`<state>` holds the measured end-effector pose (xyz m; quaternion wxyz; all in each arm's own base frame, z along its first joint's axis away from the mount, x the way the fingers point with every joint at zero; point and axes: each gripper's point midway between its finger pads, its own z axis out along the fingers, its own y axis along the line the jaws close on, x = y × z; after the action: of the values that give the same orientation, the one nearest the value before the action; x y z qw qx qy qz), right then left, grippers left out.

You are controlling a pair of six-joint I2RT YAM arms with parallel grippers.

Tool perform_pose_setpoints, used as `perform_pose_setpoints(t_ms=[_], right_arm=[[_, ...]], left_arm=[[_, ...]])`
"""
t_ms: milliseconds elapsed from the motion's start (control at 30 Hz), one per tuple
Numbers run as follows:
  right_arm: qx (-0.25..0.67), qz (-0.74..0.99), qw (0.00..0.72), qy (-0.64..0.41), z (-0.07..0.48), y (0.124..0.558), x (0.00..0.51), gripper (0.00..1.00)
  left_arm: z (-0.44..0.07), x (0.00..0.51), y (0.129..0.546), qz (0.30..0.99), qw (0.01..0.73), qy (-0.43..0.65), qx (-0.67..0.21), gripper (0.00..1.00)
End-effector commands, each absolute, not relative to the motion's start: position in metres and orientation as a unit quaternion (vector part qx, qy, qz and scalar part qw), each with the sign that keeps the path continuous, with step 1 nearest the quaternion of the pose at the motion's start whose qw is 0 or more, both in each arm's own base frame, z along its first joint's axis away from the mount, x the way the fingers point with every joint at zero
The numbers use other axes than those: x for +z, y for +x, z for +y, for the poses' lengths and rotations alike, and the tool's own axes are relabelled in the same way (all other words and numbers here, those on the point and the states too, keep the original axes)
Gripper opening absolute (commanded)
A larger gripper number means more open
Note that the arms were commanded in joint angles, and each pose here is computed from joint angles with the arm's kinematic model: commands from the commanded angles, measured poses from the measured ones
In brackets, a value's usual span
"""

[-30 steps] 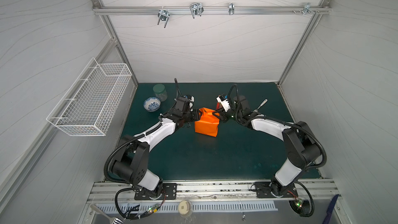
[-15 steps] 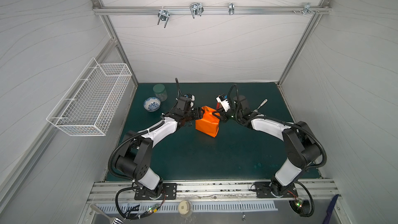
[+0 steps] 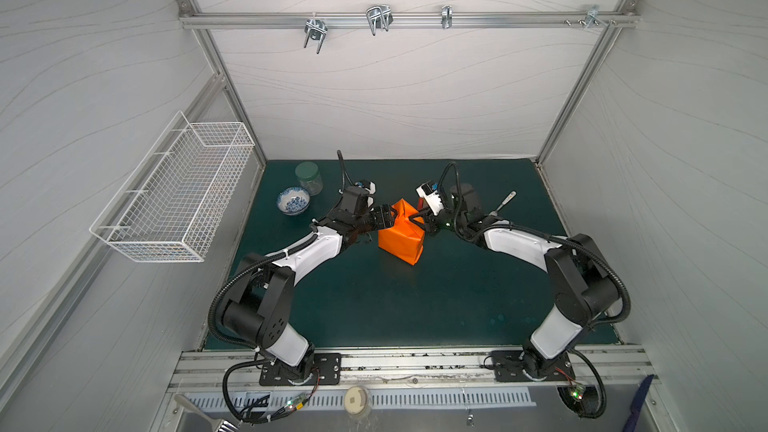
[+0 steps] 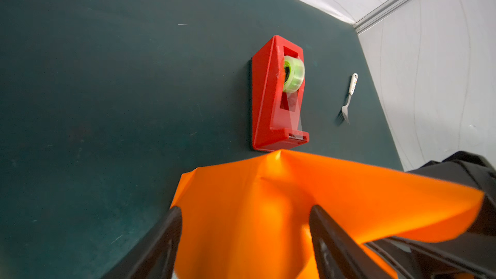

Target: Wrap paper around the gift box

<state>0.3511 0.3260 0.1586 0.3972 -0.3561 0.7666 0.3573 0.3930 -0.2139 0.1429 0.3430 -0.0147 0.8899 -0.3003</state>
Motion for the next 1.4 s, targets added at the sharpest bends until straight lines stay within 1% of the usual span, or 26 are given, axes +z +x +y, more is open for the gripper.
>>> perform_pose_setpoints(t_ms=[0,133,433,567,867,1033,1167,1367], right_arm=[[0.361,0.758,0.397,-0.371,0.332,0.35,0.16,0.26],[0.362,0.758,0.395,-0.372,0.333,0.349,0.159,0.26],[0.361,0.755,0.4,-0.374,0.335,0.351,0.165,0.26],[0.36,0.75,0.407,-0.377,0.335,0.352,0.174,0.27],[0.358,0.739,0.425,-0.379,0.33,0.346,0.2,0.36],[0.381,0.729,0.44,-0.36,0.321,0.344,0.222,0.37],[0.385,0.738,0.446,-0.331,0.314,0.359,0.228,0.36],[0.352,0.782,0.419,-0.296,0.314,0.394,0.201,0.31]], left_arm=[[-0.226,0.155,0.402,0.873,0.357,-0.01,-0.331,0.77],[-0.23,0.15,0.402,0.874,0.349,-0.004,-0.337,0.78],[-0.223,0.121,0.402,0.893,0.329,-0.013,-0.307,0.78],[-0.221,0.121,0.401,0.894,0.331,-0.015,-0.303,0.78],[-0.218,0.122,0.4,0.895,0.334,-0.019,-0.296,0.78],[-0.217,0.124,0.4,0.894,0.336,-0.02,-0.296,0.77],[-0.217,0.125,0.399,0.894,0.336,-0.019,-0.296,0.77],[-0.216,0.126,0.398,0.894,0.336,-0.019,-0.296,0.77]])
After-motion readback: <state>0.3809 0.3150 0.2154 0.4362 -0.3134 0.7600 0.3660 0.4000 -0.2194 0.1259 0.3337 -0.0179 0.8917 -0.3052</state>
